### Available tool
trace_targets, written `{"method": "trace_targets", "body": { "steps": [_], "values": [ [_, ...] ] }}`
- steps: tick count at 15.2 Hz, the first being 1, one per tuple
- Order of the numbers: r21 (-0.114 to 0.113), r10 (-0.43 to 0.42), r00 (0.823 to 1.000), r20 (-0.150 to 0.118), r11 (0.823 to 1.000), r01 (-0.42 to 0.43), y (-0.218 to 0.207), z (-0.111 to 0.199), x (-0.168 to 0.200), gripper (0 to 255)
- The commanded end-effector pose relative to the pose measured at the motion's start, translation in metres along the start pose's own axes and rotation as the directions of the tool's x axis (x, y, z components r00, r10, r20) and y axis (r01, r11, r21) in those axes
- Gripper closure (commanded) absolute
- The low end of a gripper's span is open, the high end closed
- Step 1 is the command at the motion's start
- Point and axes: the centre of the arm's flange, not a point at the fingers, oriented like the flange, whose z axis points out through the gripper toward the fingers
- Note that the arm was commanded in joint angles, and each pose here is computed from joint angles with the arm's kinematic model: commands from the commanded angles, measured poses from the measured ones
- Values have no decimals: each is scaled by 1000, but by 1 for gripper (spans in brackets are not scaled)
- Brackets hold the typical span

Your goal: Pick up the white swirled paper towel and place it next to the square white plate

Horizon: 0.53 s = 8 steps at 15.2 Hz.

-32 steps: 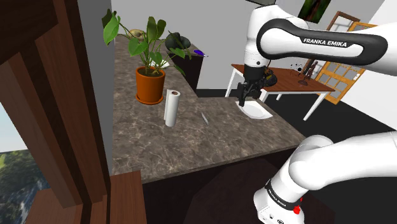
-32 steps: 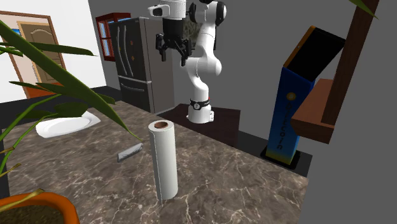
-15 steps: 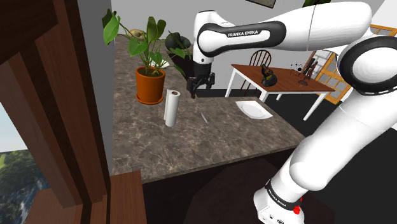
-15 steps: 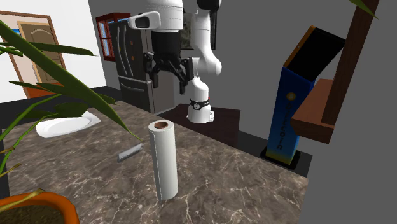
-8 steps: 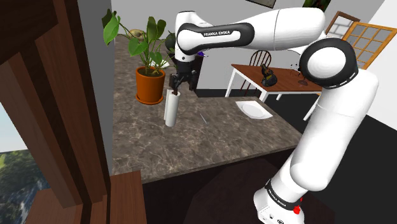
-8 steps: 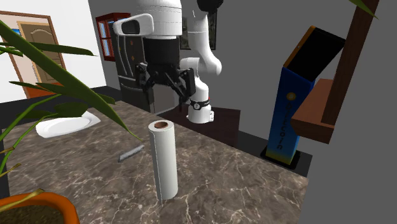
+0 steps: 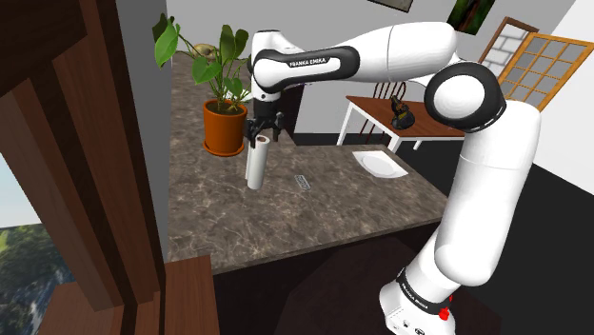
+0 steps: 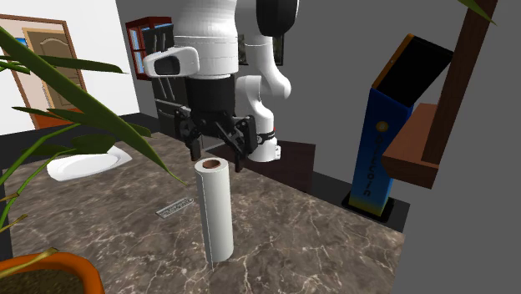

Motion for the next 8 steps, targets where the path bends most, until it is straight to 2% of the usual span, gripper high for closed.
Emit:
{"method": "trace_targets", "body": {
  "steps": [1,8],
  "values": [
    [0,0,1000,-1,1000,0,0,10,0,0],
    [0,0,1000,-1,1000,0,0,13,0,0]
  ]
}}
